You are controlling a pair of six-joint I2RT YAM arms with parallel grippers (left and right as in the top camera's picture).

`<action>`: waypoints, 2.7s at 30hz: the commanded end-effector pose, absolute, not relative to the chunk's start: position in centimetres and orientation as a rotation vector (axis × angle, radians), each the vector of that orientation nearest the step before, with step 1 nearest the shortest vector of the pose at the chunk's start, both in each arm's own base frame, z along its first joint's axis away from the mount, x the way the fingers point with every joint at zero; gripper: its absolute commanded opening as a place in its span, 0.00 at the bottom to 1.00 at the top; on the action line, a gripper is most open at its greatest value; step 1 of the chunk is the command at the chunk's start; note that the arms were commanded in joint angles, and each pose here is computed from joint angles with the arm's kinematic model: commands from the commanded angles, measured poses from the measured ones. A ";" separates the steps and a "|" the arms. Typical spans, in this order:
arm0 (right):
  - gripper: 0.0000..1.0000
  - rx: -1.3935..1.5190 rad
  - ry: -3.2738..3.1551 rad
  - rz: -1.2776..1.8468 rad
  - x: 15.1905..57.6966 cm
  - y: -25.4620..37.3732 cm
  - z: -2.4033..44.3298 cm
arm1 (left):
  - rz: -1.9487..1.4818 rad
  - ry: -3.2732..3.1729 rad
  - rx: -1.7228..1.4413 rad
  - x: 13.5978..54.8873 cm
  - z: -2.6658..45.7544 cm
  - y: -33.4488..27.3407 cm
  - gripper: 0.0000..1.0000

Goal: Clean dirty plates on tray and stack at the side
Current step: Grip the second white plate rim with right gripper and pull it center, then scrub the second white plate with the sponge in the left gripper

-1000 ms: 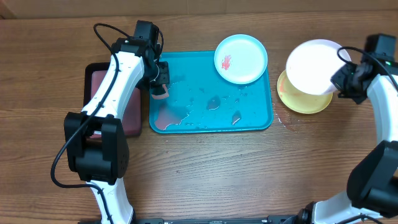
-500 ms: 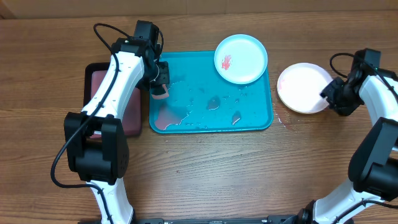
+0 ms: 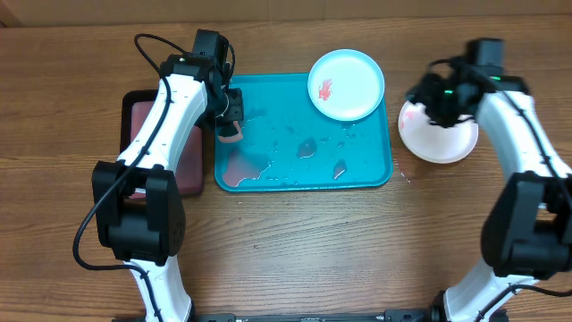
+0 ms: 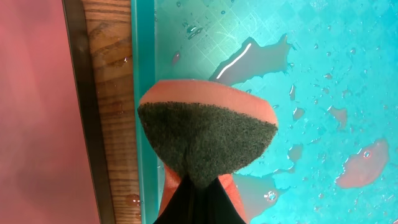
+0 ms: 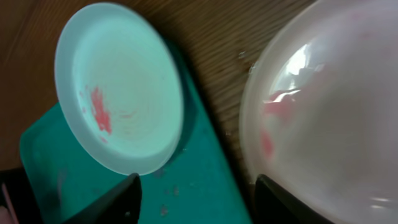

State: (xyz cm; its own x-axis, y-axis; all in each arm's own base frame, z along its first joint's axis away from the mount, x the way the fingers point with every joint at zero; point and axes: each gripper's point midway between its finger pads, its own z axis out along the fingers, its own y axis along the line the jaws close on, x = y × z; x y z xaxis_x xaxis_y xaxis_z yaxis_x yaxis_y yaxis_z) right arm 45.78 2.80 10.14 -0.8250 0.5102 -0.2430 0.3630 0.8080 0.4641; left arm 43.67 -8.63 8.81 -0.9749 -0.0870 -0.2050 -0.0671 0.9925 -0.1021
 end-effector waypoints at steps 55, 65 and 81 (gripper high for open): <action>0.66 -0.355 2.803 0.139 46.5 14.2 1.1 | -0.127 2.920 -0.139 44.0 8.9 -8.5 0.04; 0.13 -0.353 2.849 0.156 45.8 14.3 -0.3 | -0.123 2.920 -0.139 44.0 8.9 -8.5 0.04; 0.04 0.469 3.099 0.471 40.3 19.8 -0.4 | -0.143 2.909 -0.161 44.2 8.9 -8.8 0.04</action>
